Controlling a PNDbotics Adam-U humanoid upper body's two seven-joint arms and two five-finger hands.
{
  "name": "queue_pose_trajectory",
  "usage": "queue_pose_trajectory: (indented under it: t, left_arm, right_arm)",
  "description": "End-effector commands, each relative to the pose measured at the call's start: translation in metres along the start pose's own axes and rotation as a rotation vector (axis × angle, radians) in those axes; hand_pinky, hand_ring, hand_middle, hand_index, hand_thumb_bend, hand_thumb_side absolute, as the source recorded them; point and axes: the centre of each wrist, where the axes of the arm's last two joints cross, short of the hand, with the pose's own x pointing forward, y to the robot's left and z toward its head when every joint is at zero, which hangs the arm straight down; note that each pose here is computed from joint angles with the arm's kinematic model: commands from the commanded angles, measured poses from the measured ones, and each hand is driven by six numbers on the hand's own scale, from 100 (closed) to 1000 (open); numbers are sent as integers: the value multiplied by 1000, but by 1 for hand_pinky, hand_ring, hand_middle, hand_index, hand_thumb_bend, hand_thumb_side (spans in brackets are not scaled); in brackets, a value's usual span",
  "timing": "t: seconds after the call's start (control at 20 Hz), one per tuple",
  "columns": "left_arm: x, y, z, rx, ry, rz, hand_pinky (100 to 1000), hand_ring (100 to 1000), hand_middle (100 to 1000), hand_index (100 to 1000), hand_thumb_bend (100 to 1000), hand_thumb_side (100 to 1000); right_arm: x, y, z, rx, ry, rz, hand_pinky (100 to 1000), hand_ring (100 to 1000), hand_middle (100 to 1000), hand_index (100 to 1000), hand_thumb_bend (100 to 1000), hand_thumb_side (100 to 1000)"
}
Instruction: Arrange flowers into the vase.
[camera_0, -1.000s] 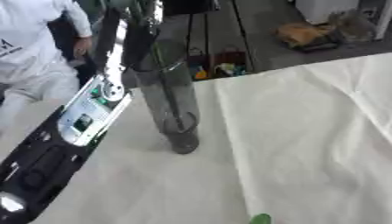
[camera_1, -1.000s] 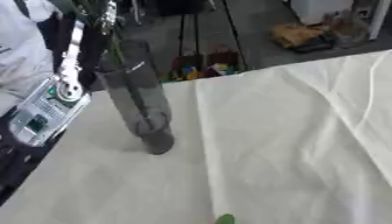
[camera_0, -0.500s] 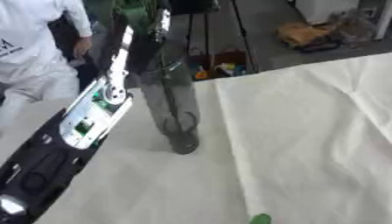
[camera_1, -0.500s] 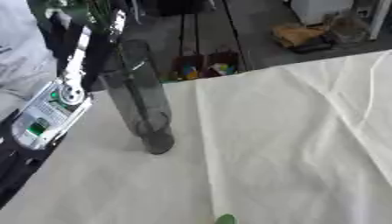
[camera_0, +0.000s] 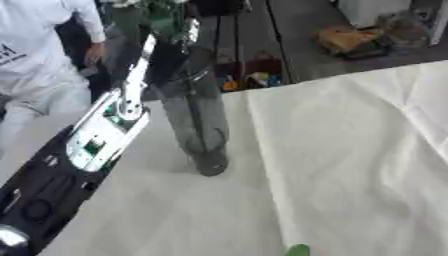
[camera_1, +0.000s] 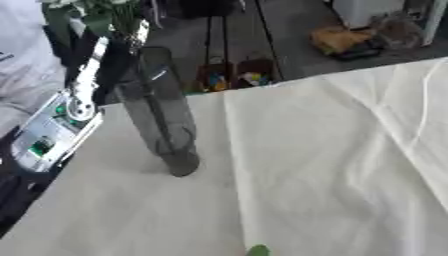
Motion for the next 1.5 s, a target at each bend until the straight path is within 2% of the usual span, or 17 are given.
queue_pose_trajectory:
  t: [0.05,0.7,0.9,1.05,1.15,1.5]
  left_arm:
    - [2,22,-5,18,-17,-45,814,904,890,924,100,1000]
    - [2,27,-4,-89,18,-93,870,938,925,960,117,1000]
    - [3,27,-4,-126,20,-99,889,949,937,969,184,1000]
    - [3,27,-3,-168,17,-109,909,958,945,973,301,1000]
    - [3,27,-3,-187,15,-114,926,968,953,979,336,1000]
    - [1,27,-3,-286,19,-130,980,1000,984,1000,355,1000]
  right_arm:
    - [6,-2,-5,15,-23,23,787,862,497,825,100,1000]
    - [6,-2,-5,15,-22,22,787,862,496,825,100,1000]
    - [6,-2,-6,11,-25,22,786,861,497,824,100,1000]
    - [6,-2,-6,8,-24,21,786,861,494,822,100,1000]
    - [6,-2,-6,6,-24,21,786,861,495,822,100,1000]
    - [6,-2,-6,1,-24,20,785,860,495,821,100,1000]
